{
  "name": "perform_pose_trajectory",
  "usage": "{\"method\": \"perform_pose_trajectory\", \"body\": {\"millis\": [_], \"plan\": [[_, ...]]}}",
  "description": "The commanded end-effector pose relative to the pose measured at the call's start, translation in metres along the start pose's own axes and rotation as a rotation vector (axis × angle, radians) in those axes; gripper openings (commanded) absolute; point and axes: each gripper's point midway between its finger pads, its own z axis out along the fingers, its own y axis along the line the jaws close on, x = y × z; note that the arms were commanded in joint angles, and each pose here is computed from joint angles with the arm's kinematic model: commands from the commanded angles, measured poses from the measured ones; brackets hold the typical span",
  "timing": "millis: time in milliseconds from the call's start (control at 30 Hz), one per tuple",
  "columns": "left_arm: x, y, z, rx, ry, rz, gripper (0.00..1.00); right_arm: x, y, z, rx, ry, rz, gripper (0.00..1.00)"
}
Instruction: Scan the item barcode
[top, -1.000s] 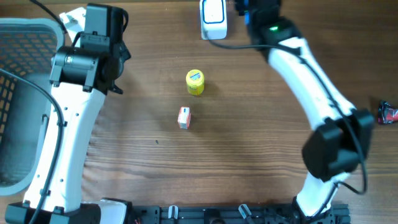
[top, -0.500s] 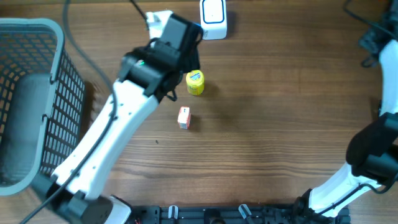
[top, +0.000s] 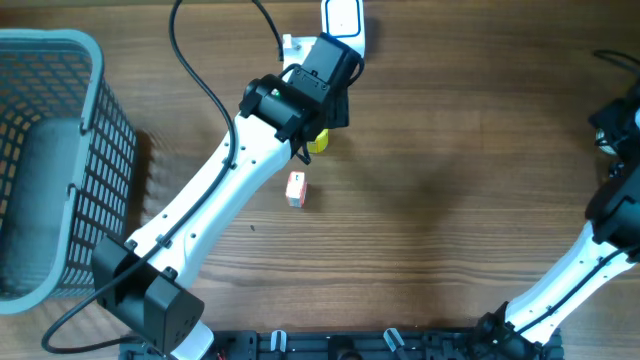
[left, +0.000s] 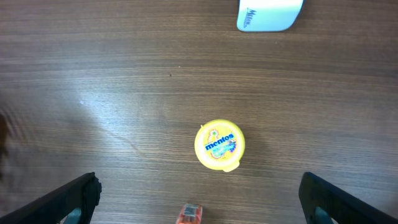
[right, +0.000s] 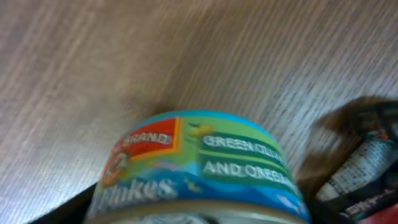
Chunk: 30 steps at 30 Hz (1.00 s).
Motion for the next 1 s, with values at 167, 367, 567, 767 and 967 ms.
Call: {"method": "perform_pose_trajectory", "body": {"millis": [167,367,567,767,967], "plan": [[-0.001,0.005,0.002,-0.041,-0.018,-0.002,1.0,-0.03,-0.049,-0.022,-0.002,-0.039,-0.061,1.0],[-0.03,0.018,-0.02,-0.068,-0.155,-0.054,1.0,-0.06,0.013,-0.166,-0.392,-0.225,-0.085,1.0],[-0.064,0.097,-0.143,-0.03,-0.399,-0.194,1.0,0.054,0.127,-0.251,-0.483,-0.149,-0.416,1.0],[-0.018,0.218,-0.252,-0.094,-0.566,-0.512,1.0,0.219,0.221,-0.307,-0.665,-0.048,-0.943,1.0],[0.019,0.249,-0.28,-0.129,-0.589,-0.545,1.0,0.319,0.234,-0.34,-0.664,-0.063,-1.279,1.0]]}}
